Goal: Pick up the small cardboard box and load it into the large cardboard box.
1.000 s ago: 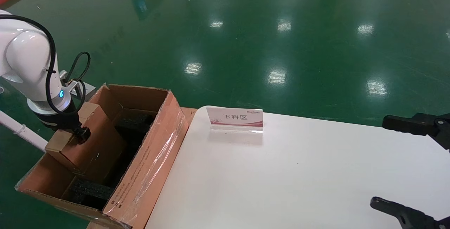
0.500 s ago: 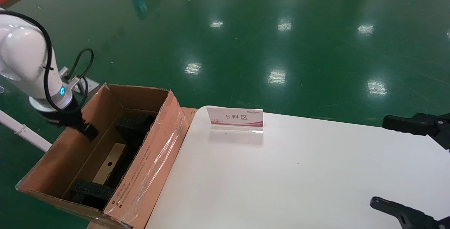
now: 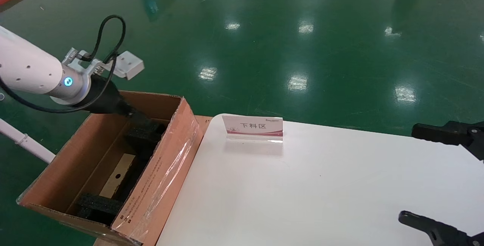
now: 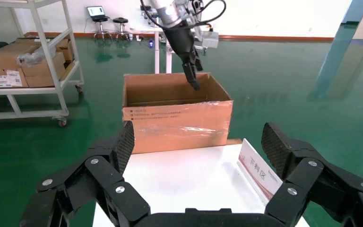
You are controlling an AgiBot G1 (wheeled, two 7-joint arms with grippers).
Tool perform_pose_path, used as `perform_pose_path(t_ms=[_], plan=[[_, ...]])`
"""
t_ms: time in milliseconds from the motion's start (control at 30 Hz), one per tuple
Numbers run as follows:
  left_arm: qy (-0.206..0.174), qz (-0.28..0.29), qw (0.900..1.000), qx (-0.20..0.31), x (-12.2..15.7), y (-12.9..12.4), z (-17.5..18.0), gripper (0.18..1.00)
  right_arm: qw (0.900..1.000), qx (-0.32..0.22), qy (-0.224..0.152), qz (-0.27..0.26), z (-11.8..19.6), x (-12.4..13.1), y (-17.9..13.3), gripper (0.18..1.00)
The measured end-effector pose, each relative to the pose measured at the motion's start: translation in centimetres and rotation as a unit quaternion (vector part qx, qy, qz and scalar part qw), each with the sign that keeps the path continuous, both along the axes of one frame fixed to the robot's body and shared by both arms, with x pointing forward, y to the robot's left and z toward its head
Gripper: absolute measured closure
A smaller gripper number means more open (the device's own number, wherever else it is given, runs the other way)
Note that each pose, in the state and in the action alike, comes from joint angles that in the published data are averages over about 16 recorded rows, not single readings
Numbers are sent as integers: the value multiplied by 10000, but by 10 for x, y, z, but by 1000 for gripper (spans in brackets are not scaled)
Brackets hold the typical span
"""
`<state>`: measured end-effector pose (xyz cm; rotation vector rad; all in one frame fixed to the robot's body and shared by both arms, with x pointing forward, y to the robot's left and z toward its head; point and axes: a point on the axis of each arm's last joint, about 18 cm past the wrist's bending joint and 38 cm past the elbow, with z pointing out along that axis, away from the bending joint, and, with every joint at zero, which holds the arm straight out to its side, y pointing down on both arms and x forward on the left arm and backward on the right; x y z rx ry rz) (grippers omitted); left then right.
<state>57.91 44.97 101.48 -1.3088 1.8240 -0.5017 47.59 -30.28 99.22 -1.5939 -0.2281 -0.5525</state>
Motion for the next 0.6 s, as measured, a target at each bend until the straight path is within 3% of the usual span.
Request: perform_pose_path(t_ms=[300, 600], plan=[[-286, -900, 9953, -235, -11, -30, 12, 183, 10000, 0, 0, -2, 0, 0, 0, 178], [-261, -1467, 9882, -364, -12, -52, 12, 183, 10000, 0, 1, -4, 0, 0, 0, 178]])
